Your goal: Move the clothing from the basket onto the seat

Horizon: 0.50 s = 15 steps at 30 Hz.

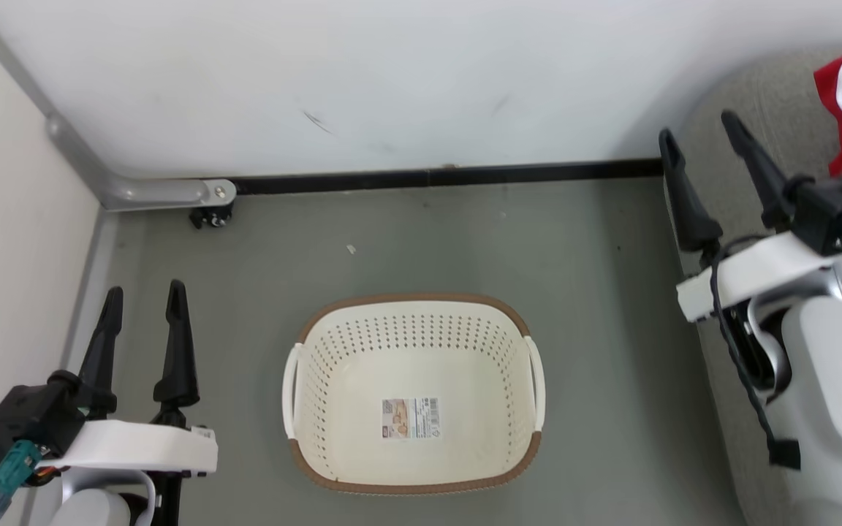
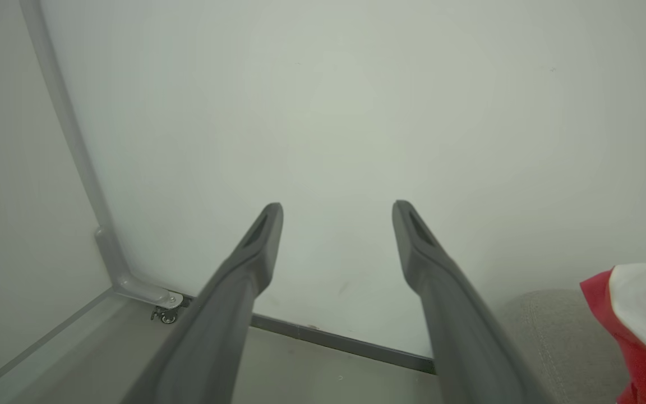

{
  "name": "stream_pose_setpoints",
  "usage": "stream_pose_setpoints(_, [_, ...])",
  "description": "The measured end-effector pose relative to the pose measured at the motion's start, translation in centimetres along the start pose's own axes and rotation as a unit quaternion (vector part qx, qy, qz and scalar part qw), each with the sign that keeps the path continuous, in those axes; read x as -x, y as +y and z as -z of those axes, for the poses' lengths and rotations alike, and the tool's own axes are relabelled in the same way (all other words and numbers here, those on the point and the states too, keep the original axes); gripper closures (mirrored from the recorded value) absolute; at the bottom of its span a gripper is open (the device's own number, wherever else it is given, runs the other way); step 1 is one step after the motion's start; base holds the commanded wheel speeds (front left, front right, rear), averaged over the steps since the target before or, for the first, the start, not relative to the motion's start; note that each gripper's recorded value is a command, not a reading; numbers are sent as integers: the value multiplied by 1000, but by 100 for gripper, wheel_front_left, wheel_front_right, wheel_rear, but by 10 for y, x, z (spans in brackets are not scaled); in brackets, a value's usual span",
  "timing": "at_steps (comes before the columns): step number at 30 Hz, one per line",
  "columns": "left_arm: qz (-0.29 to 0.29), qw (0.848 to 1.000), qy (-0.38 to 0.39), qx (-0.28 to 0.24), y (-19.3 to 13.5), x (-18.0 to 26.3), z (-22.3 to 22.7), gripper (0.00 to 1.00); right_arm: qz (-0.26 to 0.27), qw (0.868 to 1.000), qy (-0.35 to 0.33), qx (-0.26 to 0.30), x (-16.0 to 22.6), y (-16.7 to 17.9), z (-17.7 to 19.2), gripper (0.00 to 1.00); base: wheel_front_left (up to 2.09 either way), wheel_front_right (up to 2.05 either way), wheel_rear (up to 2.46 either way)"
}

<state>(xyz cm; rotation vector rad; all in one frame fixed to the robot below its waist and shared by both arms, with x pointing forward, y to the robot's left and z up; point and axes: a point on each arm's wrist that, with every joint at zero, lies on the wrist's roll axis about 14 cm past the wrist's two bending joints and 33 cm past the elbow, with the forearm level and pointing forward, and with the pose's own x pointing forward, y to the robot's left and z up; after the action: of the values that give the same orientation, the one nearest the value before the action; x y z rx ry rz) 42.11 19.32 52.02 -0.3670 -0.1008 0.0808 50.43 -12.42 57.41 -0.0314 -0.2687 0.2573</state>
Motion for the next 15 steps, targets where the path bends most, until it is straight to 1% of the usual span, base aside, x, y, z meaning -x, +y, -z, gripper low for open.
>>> stream_pose_setpoints(9, [3, 1000, -19, -12, 5, 21, -17, 0, 3, 1000, -4, -15, 25, 9, -8, 0, 0, 0, 0])
stream_pose_setpoints(15, [4, 999, -30, -32, 10, 35, -27, 0, 6, 1000, -2, -16, 41, 11, -11, 0, 0, 0, 0])
